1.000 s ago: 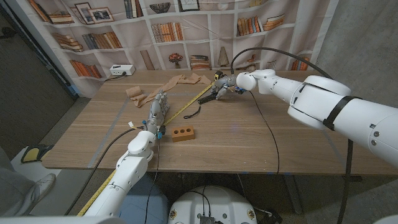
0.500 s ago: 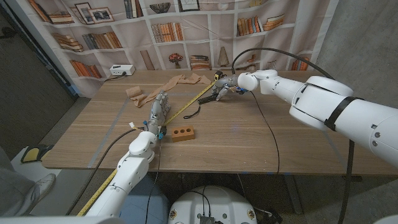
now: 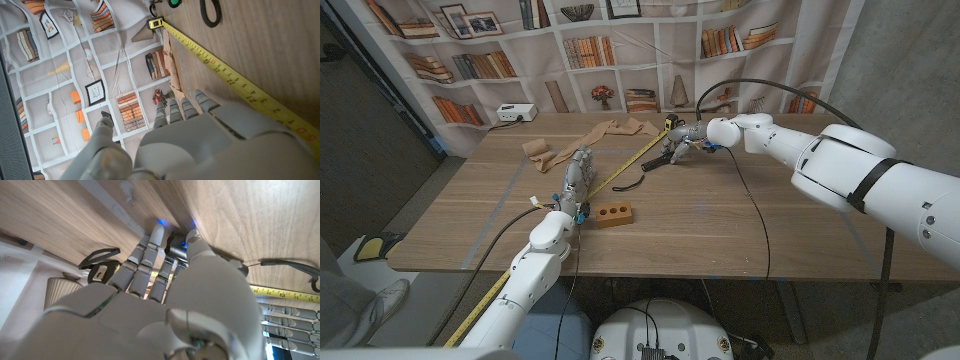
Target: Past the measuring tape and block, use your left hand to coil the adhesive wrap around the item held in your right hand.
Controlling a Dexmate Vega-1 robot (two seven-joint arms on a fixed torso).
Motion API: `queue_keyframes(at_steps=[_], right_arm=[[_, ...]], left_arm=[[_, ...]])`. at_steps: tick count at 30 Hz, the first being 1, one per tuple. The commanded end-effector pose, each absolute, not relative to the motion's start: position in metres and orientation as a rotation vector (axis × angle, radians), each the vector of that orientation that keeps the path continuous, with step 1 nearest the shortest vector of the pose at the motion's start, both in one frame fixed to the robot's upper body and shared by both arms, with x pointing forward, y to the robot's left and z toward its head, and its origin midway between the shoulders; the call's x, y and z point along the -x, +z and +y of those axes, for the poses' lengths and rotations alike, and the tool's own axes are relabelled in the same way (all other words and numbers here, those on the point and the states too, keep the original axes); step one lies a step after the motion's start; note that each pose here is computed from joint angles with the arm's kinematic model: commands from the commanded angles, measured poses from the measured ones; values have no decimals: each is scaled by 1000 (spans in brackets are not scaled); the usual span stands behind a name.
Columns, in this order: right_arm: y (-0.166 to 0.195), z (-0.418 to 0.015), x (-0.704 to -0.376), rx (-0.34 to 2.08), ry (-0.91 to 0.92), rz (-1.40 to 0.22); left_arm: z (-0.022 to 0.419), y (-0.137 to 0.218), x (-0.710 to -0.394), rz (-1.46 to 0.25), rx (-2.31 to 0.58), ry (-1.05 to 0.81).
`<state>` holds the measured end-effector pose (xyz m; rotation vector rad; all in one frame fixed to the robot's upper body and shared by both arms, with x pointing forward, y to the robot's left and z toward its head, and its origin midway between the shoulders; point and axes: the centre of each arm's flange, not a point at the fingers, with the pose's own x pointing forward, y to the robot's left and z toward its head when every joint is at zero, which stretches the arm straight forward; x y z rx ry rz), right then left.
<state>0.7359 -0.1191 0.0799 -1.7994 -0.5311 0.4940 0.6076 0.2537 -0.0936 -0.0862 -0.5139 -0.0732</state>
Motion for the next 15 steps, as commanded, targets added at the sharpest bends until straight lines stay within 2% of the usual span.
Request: queue_keyframes(at_steps=[1, 15], right_arm=[[80, -126, -730, 1751, 522, -578], [87, -128, -722, 1663, 548, -631]], left_arm=[[251, -94, -605, -517, 84, -77], [250, -95, -601, -520, 83, -77]])
